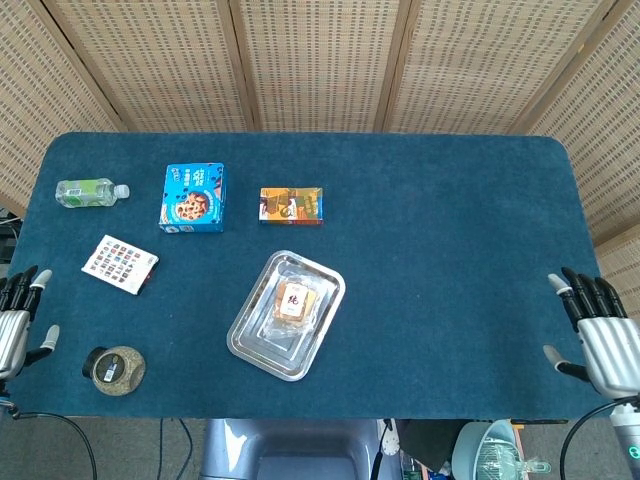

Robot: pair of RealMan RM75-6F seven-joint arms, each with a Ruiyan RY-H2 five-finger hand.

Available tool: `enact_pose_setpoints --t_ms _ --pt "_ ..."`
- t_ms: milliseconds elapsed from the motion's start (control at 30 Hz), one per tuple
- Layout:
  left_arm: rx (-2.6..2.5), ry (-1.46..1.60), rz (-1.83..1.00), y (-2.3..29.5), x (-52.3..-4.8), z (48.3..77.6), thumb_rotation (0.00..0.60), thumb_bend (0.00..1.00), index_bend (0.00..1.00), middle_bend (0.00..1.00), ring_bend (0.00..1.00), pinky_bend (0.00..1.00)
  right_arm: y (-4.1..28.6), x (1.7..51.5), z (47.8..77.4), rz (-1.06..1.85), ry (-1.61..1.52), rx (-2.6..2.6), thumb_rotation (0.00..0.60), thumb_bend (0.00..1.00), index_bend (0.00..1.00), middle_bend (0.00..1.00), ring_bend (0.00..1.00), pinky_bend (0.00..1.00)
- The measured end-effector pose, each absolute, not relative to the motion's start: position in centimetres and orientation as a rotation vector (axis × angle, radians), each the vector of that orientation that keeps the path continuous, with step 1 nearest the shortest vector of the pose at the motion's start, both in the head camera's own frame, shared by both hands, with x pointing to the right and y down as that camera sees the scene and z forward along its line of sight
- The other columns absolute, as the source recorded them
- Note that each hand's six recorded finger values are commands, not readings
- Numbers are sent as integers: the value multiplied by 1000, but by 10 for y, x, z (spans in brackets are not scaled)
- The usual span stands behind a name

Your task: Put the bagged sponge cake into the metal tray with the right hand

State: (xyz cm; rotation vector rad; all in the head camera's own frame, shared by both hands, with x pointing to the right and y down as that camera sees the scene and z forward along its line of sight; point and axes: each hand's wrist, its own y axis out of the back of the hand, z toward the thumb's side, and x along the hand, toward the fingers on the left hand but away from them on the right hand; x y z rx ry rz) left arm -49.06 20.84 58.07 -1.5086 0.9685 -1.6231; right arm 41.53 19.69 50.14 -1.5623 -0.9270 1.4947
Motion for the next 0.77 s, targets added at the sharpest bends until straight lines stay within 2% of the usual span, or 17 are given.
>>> enact_pose_setpoints --t_ms 767 --pt "-1515 950 -1611 210 -487 581 600 421 0 0 0 0 208 434 508 1454 -1037 -1533 600 269 0 0 0 0"
